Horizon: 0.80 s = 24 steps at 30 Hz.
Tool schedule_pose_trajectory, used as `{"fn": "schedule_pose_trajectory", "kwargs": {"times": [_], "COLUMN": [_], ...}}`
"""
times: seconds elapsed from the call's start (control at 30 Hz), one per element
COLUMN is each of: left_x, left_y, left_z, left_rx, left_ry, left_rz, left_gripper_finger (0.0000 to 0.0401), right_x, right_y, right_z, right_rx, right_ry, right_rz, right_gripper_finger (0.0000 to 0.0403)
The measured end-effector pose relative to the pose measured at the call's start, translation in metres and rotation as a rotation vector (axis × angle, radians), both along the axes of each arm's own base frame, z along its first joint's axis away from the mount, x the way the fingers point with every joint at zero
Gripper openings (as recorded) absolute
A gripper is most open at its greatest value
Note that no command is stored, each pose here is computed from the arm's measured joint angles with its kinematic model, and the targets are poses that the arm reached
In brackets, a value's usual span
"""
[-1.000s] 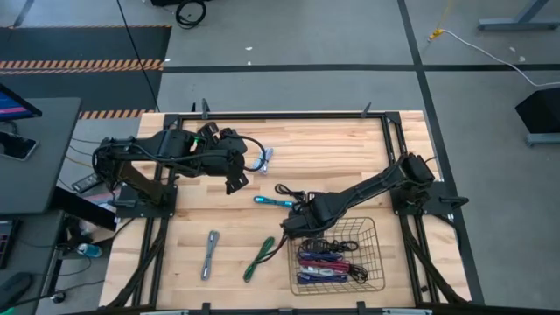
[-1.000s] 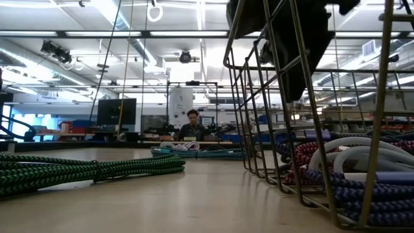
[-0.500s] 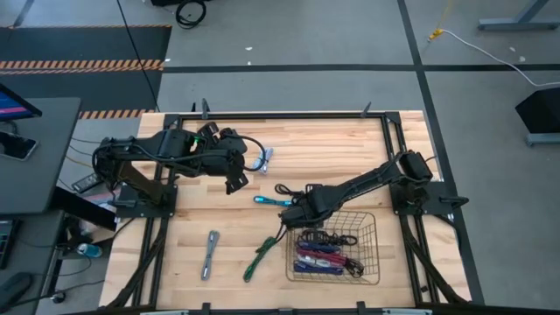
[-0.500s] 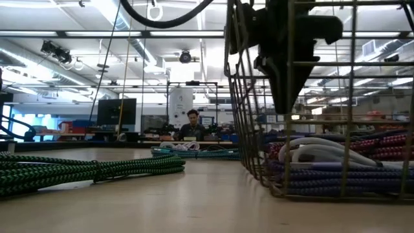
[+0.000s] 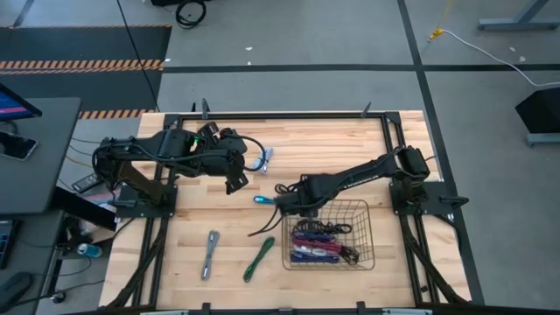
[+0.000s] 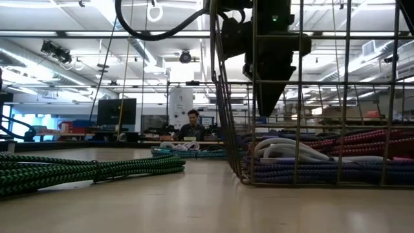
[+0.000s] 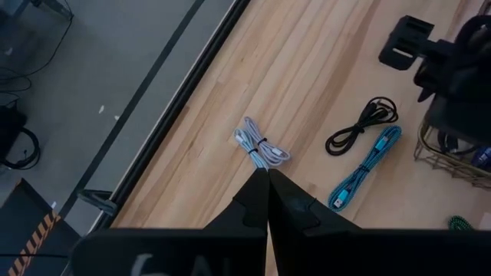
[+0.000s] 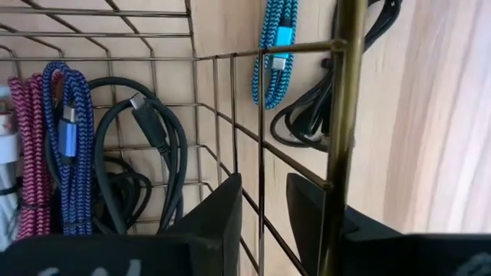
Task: Pick and place USB-C Cables
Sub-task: Adjust the wire basket
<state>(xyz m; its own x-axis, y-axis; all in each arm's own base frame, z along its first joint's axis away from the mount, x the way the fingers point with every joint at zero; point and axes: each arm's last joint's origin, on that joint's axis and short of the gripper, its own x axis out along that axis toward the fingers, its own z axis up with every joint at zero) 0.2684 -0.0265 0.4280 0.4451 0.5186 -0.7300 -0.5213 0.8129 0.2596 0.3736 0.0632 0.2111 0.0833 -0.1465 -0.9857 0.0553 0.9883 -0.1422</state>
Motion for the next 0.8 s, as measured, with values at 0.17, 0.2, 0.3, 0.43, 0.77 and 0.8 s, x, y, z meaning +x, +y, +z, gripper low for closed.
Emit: {"fn": "schedule_pose_trajectory", "kwargs": {"times": [0.17,0.2,0.3,0.43,0.77,0.8], "left_x": [0.000,0.000,0.000,0.000,0.000,0.000], "left_y": [0.000,0.000,0.000,0.000,0.001,0.002], "left_z": [0.000,0.000,0.000,0.000,0.000,0.000], "left_rx": [0.000,0.000,0.000,0.000,0.000,0.000], "left_ry": [0.000,0.000,0.000,-0.001,0.000,0.000], "left_rz": [0.000,0.000,0.000,0.000,0.003,0.006], "left_gripper_finger": [0.0005,0.0005,0.0005,0.0005,0.0005,0.0005], "right_x": [0.005,0.005,0.007,0.010,0.019,0.019], "right_y": [0.006,0.007,0.010,0.011,0.010,0.009], "right_z": [0.010,0.013,0.019,0.030,0.073,0.081], "right_rx": [0.011,0.015,0.022,-0.001,-0.090,-0.118], "right_ry": [-0.043,-0.049,-0.071,-0.102,-0.227,-0.237], "right_rz": [0.013,0.016,0.009,0.001,0.009,0.016], "right_gripper_finger": [0.0109,0.0110,0.0115,0.0129,0.0155,0.0155]}}
